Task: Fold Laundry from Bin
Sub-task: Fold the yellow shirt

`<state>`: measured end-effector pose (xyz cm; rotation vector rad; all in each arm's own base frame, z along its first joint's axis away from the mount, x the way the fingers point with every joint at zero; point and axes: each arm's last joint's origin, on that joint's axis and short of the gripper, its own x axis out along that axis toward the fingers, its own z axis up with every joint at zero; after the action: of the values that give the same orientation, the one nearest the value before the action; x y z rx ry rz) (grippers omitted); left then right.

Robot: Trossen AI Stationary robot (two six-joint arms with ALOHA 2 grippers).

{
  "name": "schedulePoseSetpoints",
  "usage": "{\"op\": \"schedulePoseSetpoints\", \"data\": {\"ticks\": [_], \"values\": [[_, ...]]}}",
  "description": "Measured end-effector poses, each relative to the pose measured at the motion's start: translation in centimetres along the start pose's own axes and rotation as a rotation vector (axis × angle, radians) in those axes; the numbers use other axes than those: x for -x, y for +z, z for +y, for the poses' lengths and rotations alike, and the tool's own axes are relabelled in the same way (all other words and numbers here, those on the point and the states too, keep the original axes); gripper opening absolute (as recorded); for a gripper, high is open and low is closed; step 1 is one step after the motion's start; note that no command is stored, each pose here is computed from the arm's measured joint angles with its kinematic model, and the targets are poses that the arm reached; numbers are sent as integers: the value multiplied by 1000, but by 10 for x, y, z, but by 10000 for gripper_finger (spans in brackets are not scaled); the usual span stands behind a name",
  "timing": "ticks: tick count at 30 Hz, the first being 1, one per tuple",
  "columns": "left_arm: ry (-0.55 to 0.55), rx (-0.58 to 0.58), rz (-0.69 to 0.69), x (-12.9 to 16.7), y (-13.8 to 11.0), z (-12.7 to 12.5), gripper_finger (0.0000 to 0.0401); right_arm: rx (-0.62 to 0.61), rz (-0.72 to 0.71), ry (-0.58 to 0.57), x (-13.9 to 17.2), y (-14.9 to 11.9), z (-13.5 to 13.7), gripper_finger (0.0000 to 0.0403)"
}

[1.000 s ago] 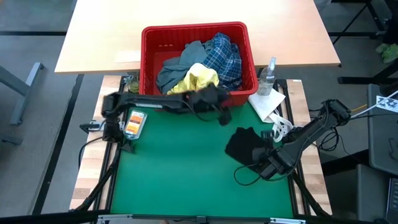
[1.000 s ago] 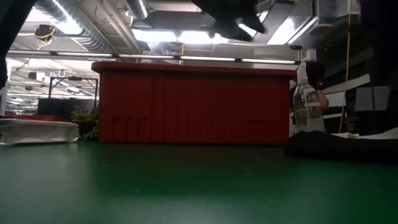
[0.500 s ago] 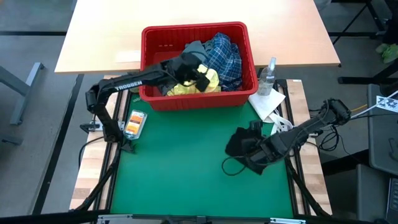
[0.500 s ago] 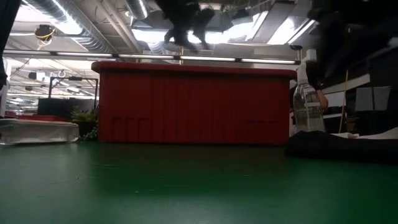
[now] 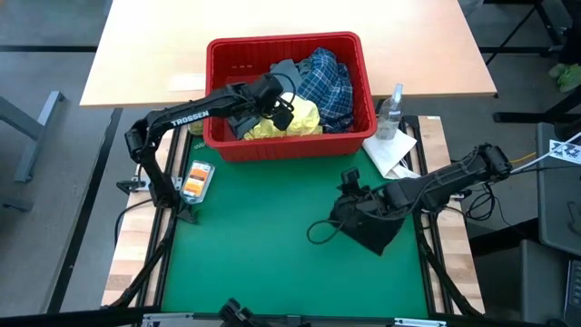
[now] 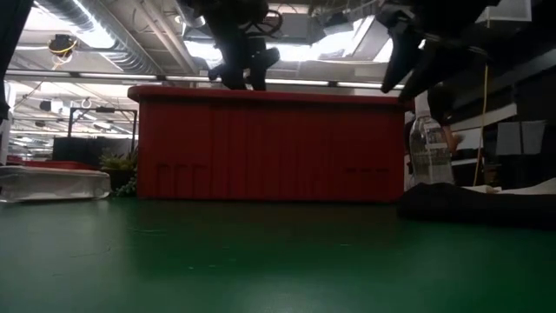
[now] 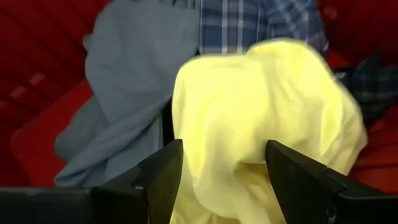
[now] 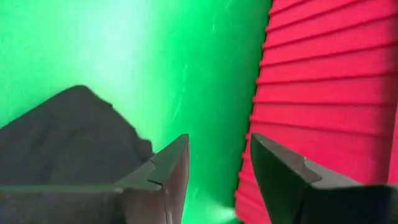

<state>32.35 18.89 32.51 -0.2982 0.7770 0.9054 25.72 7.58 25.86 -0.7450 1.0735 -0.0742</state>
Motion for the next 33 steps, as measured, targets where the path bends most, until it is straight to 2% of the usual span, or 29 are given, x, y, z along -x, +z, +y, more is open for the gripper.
{"op": "schedulePoseSetpoints", "data": {"ticks": [6,9,13,17,18,21,25,28,33], "values": [[12,-27,46,-13,-15,-1,222,4,-31,3,-6,2,-10,170],[19,-39,70,-17,-22,-1,200,11,-41,-4,-7,3,-12,170],[16,-55,66,-17,-21,-1,125,42,-51,-7,-6,4,-12,170],[-13,-39,21,-9,-9,-2,25,44,-52,-7,-6,4,-11,170],[-32,-33,7,-5,-4,-2,14,43,-52,-7,-6,4,-11,170],[-99,-11,-53,11,15,-2,14,47,-49,-6,-3,6,-14,170],[-207,26,-180,48,48,-1,7,78,-56,-19,14,12,-27,170],[-278,54,-293,82,71,2,6,91,-51,-94,32,19,-43,170],[-390,82,-486,144,98,5,5,88,-8,-284,64,24,-71,170]]}}
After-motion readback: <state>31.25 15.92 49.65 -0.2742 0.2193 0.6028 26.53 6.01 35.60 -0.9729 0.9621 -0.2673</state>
